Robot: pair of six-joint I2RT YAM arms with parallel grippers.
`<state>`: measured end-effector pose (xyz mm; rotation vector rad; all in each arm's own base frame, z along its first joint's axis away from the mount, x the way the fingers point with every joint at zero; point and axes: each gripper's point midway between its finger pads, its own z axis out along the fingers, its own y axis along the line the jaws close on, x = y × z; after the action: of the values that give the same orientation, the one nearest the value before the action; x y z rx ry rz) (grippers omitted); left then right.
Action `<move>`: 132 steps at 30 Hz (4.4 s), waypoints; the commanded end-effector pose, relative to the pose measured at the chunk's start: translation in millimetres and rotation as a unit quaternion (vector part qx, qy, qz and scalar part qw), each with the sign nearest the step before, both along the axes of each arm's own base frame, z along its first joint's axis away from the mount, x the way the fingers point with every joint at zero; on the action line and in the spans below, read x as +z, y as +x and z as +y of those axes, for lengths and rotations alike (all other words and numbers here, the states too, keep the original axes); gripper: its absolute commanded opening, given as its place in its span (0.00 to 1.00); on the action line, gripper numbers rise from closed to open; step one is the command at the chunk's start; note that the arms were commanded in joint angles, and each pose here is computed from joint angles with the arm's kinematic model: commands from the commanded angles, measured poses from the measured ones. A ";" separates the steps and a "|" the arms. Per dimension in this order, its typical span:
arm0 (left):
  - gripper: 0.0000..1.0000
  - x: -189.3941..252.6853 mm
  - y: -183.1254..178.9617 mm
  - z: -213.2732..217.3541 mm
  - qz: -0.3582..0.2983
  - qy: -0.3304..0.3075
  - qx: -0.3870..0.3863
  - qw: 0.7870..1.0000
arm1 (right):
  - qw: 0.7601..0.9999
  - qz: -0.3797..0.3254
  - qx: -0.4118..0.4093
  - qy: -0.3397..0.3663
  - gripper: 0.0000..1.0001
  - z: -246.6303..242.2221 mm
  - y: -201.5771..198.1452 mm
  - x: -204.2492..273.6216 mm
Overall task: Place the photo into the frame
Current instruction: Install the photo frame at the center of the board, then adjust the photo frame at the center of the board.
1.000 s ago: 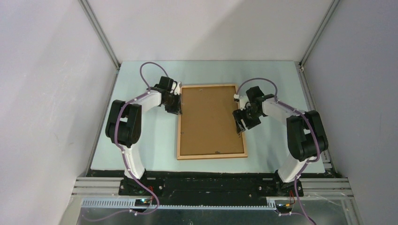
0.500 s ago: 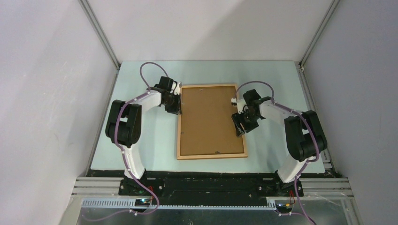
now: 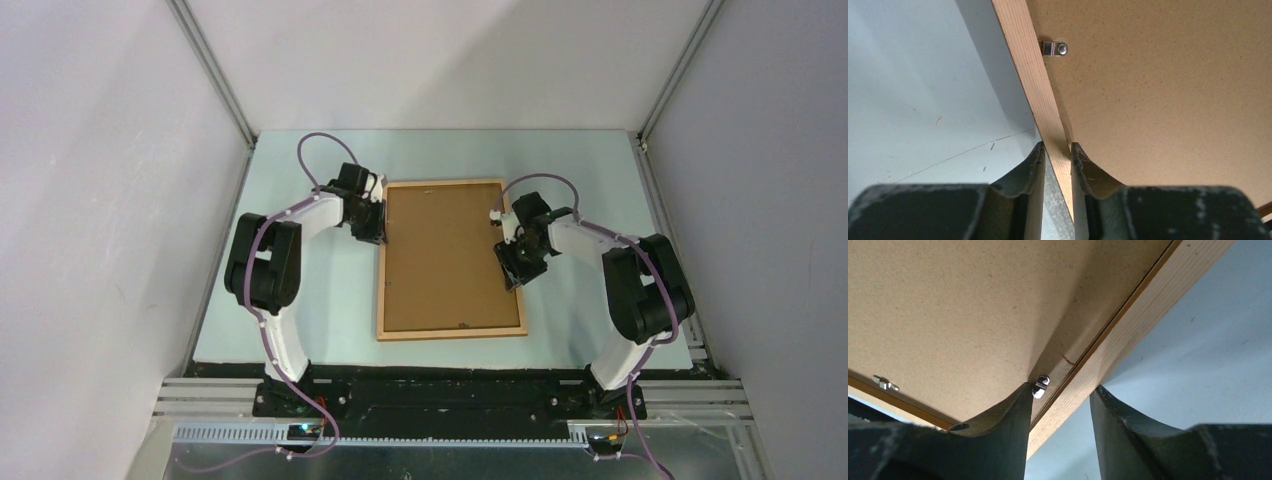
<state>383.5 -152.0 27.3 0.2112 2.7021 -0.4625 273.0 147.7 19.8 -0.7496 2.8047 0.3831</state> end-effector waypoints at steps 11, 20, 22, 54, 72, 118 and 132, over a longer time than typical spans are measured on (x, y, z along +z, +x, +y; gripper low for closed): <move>0.25 -9.3 -3.4 5.8 0.011 -0.001 0.005 1.000 | 1.000 -0.019 0.015 0.000 0.35 2.6 8.5 -1.6; 0.25 -9.9 -3.2 6.8 0.012 -0.002 0.006 1.000 | 0.999 -0.023 0.020 0.012 0.32 4.7 11.2 3.2; 0.25 -9.9 -3.7 6.8 0.013 -0.002 0.006 1.000 | 0.999 -0.025 0.018 0.016 0.37 4.5 13.0 5.8; 0.29 -7.6 -7.4 0.2 0.021 -0.031 -0.005 0.999 | 0.985 -0.036 -0.118 0.117 0.63 -5.5 110.4 38.9; 0.29 -10.5 -20.2 -16.4 0.045 -0.082 -0.029 0.995 | 0.988 -0.013 -0.123 0.089 0.60 -3.8 132.0 21.2; 1.00 60.8 7.9 50.8 -0.119 0.076 -0.034 0.989 | 0.979 -0.120 0.162 0.022 0.00 -3.7 222.2 33.5; 1.00 51.9 6.6 43.7 -0.090 0.064 -0.048 0.993 | 0.942 -0.116 0.310 0.051 0.00 36.2 217.8 11.7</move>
<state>377.5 -104.2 64.0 0.3786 2.5960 -0.2653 489.2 161.1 30.2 -1.3562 2.4101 0.4604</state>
